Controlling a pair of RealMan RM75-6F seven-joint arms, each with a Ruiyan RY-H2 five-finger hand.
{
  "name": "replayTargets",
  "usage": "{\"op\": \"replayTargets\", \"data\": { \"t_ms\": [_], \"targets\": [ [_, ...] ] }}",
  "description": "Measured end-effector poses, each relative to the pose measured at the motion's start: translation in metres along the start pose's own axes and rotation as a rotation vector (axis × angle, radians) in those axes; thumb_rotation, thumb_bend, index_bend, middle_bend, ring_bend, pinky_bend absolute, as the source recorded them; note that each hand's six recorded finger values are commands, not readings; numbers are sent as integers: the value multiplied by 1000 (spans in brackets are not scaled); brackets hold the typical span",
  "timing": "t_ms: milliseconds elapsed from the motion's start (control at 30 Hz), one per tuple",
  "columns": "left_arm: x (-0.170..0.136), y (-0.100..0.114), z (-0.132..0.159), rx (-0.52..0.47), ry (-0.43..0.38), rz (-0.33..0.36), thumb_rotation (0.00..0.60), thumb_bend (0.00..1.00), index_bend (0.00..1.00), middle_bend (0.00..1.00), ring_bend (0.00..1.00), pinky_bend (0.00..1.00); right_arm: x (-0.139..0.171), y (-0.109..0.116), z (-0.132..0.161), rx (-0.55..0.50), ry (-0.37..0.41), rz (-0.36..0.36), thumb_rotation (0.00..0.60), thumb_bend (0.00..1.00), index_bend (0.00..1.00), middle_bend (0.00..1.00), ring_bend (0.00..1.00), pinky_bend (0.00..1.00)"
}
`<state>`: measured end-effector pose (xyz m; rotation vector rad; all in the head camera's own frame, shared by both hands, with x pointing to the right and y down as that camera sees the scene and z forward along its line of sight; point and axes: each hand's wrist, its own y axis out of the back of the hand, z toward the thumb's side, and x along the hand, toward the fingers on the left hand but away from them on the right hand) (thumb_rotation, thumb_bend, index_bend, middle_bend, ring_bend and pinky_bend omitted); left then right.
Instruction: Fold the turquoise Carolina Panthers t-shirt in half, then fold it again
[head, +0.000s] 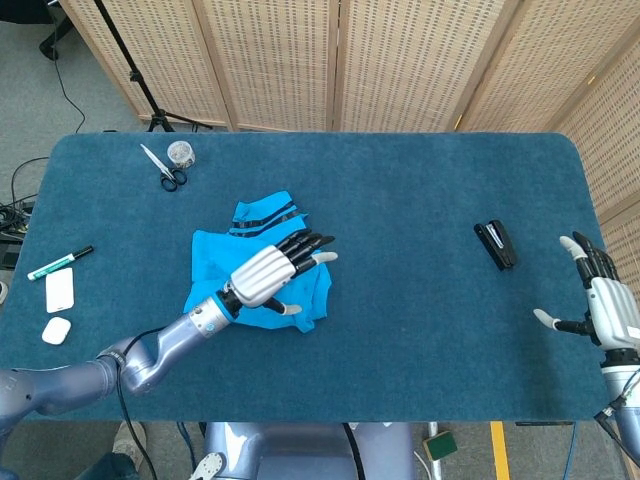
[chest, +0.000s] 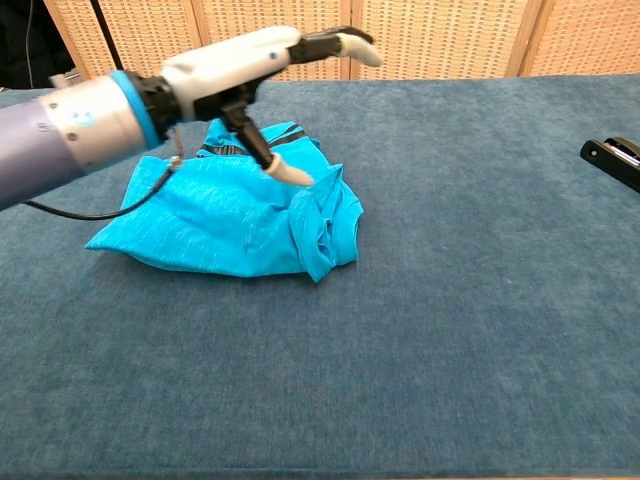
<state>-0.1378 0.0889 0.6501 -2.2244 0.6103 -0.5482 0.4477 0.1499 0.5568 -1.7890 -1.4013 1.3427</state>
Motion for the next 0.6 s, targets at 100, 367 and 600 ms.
{"op": "replayTargets", "data": {
  "t_ms": [100, 367, 600],
  "targets": [
    [-19, 8, -16, 10, 49, 20, 600, 0, 0, 0, 0, 0, 1, 1, 1, -2, 5, 1, 600, 0, 0, 0, 0, 0],
    [-103, 46, -66, 68, 284, 118, 600, 0, 0, 0, 0, 0, 3, 0, 5, -2, 18, 8, 600, 0, 0, 0, 0, 0],
    [-191, 74, -96, 95, 529, 175, 600, 0, 0, 0, 0, 0, 5, 1, 6, 41, 22, -3, 600, 0, 0, 0, 0, 0]
  ]
}}
